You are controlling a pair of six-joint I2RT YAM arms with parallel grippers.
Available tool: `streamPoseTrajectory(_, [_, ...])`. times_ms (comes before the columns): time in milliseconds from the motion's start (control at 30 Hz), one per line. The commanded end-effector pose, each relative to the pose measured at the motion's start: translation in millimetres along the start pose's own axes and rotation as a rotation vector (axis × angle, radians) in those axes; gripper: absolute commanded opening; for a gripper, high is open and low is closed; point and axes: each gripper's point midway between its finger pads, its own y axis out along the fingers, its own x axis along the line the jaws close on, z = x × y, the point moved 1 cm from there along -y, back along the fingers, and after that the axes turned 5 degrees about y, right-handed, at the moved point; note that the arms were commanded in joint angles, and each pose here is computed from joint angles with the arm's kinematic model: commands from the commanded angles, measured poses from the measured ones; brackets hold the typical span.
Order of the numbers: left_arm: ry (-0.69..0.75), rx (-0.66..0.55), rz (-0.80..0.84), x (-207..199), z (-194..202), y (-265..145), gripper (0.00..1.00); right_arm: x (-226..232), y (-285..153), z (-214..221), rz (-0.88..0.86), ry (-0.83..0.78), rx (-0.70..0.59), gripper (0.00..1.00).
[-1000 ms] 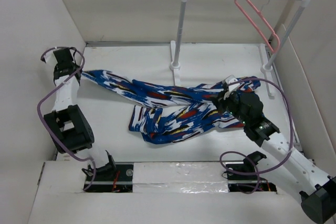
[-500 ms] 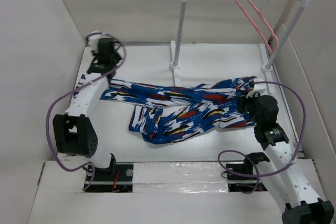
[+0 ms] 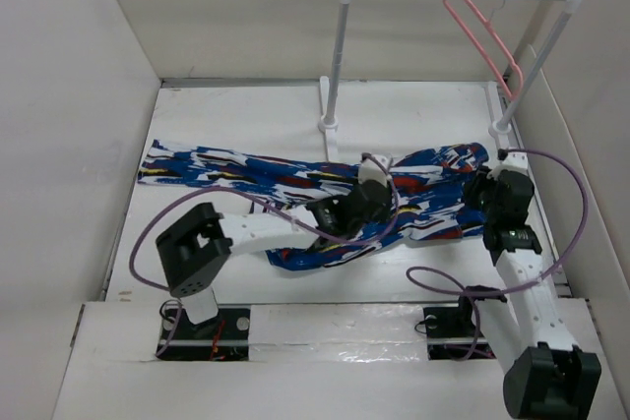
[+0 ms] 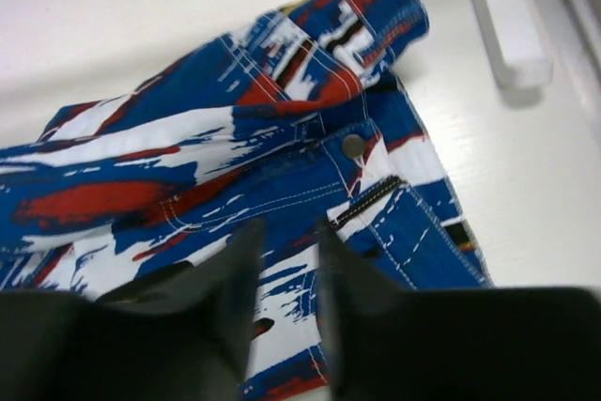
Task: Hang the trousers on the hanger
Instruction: Flatten out the trousers at the center of the board.
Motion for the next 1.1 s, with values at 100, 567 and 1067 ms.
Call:
streamPoseTrajectory(100, [0.135,-0.038,0.152,-75,32,3,0.58,-18,26,-22,0.022,0.142,-0.075,0.49])
streamPoseTrajectory(567, [0.177,0.079,0.298,-112,88,43,0.61,-84,80,-27,0.031,0.313,-0.046,0.63])
streamPoseTrajectory(1067, [0.246,0.136,0.340,-116,123,60,0.59,-72,141,-35,-0.171,0.370,-0.066,0.64])
